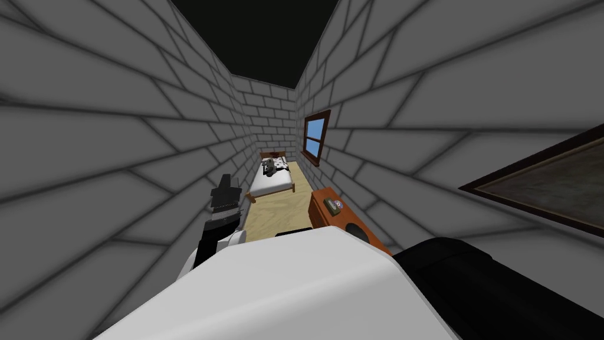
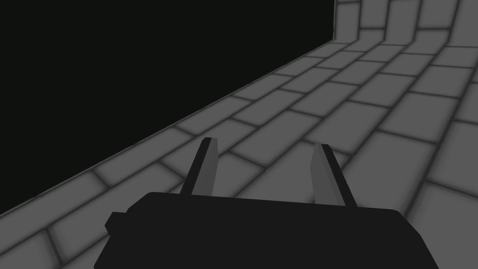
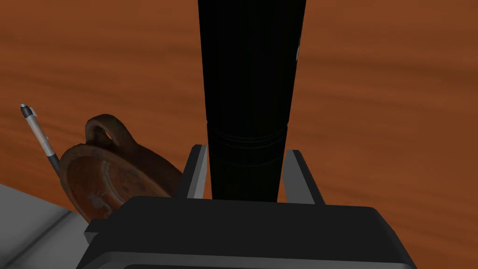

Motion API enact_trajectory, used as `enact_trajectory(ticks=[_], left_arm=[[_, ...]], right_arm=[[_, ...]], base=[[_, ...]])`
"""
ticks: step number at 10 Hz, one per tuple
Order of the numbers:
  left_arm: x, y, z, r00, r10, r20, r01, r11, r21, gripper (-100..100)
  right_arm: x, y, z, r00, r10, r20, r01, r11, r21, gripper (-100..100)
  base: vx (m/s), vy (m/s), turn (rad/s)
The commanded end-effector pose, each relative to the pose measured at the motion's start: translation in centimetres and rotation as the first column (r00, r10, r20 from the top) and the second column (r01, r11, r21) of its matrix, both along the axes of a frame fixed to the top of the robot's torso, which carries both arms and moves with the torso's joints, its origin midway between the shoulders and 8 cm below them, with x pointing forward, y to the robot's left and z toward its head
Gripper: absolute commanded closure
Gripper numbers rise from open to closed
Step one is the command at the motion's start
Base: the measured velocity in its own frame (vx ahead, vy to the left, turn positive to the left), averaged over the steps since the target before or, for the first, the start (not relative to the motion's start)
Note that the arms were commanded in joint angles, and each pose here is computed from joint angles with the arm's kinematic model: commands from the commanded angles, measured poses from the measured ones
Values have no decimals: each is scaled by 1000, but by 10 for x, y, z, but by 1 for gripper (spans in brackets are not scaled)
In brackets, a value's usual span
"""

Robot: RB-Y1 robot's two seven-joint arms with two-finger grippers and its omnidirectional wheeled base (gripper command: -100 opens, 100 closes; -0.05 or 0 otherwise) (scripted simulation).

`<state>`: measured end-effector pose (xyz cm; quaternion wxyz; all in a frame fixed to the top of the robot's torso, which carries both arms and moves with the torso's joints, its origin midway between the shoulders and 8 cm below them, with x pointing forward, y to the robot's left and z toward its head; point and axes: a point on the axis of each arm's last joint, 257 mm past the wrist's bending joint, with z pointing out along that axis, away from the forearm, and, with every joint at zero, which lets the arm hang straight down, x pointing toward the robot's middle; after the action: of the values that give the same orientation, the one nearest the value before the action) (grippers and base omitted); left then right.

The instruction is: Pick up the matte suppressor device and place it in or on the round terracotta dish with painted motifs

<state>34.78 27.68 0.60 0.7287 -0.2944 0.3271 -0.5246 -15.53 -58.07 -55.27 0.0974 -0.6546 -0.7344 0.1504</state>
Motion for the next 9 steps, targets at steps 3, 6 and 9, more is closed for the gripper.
enact_trajectory(ticks=[3, 6, 9], left_arm=[[0, 0, 0, 1000, 0, 0, 0, 1000, 0, 0], [0, 0, 0, 1000, 0, 0, 0, 1000, 0, 0], [0, 0, 0, 1000, 0, 0, 0, 1000, 0, 0]], right_arm=[[-5, -43, 32, 1000, -5, -17, 4, 998, -63, 100], [-16, -63, 58, 999, -31, -31, 29, 997, -69, 100], [-22, -69, 75, 998, -61, -33, 59, 997, -47, 100]], base=[[-69, 79, 177], [-100, -19, 109], [-53, -23, 34]])
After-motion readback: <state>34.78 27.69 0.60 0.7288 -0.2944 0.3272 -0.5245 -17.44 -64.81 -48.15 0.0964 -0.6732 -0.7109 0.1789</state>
